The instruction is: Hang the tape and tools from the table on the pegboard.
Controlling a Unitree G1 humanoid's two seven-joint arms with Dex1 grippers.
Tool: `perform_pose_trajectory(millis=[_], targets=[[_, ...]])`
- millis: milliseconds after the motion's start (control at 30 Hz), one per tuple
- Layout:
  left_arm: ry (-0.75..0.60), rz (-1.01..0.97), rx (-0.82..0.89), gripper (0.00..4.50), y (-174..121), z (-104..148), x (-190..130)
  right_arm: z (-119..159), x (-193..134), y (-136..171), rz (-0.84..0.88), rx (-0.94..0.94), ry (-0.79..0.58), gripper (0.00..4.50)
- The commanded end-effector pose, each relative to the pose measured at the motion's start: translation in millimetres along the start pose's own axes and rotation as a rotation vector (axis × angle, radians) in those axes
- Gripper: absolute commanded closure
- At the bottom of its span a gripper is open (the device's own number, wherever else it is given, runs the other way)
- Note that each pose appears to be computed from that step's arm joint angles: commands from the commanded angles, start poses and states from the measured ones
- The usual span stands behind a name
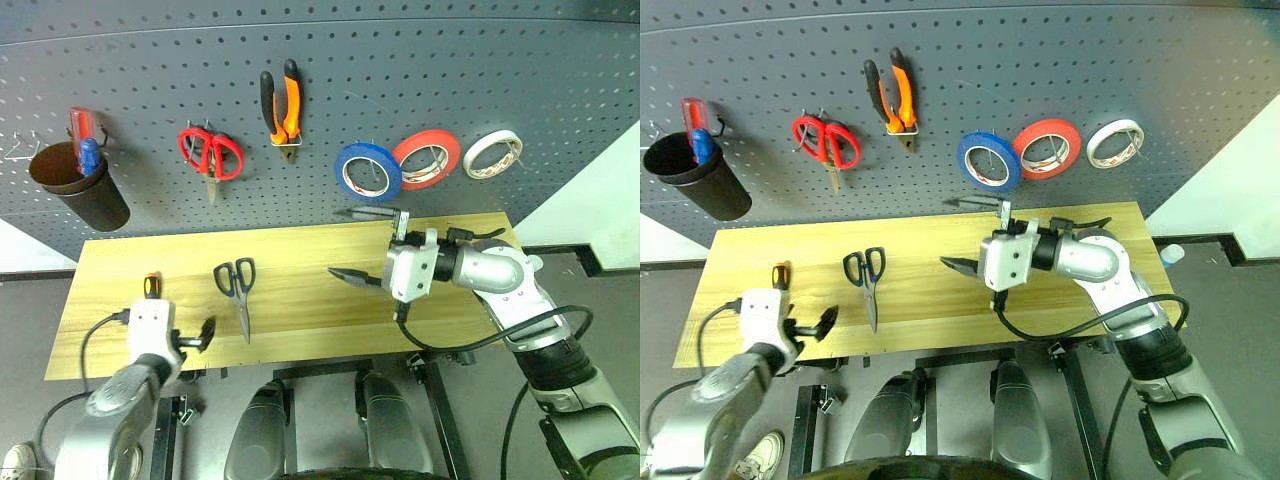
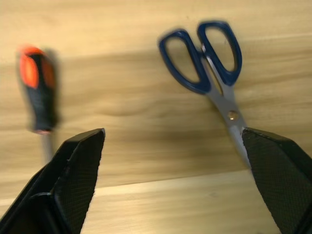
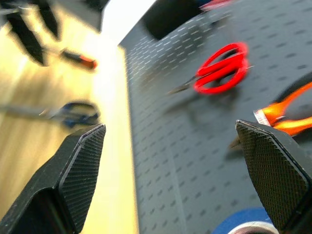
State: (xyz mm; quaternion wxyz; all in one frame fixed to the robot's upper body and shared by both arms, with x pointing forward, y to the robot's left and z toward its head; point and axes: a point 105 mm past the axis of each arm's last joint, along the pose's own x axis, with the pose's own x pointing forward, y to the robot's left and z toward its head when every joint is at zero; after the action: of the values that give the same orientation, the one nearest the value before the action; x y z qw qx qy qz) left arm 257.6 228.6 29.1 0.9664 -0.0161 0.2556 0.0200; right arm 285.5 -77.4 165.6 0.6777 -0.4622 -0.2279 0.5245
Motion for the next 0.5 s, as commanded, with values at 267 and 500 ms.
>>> perform_pose_trajectory(millis=[267, 500], targets=[[0.234, 0.106, -0.042, 0.02, -34.7, -1.1, 40.7, -24.3, -14.2, 54.9, 0.136, 0.171, 0.032, 0.00], [0.278, 0.130, -0.063, 0.02, -45.7, 1.2, 59.6, -37.9, -16.9, 65.8, 0.122, 0.227, 0.070, 0.00]])
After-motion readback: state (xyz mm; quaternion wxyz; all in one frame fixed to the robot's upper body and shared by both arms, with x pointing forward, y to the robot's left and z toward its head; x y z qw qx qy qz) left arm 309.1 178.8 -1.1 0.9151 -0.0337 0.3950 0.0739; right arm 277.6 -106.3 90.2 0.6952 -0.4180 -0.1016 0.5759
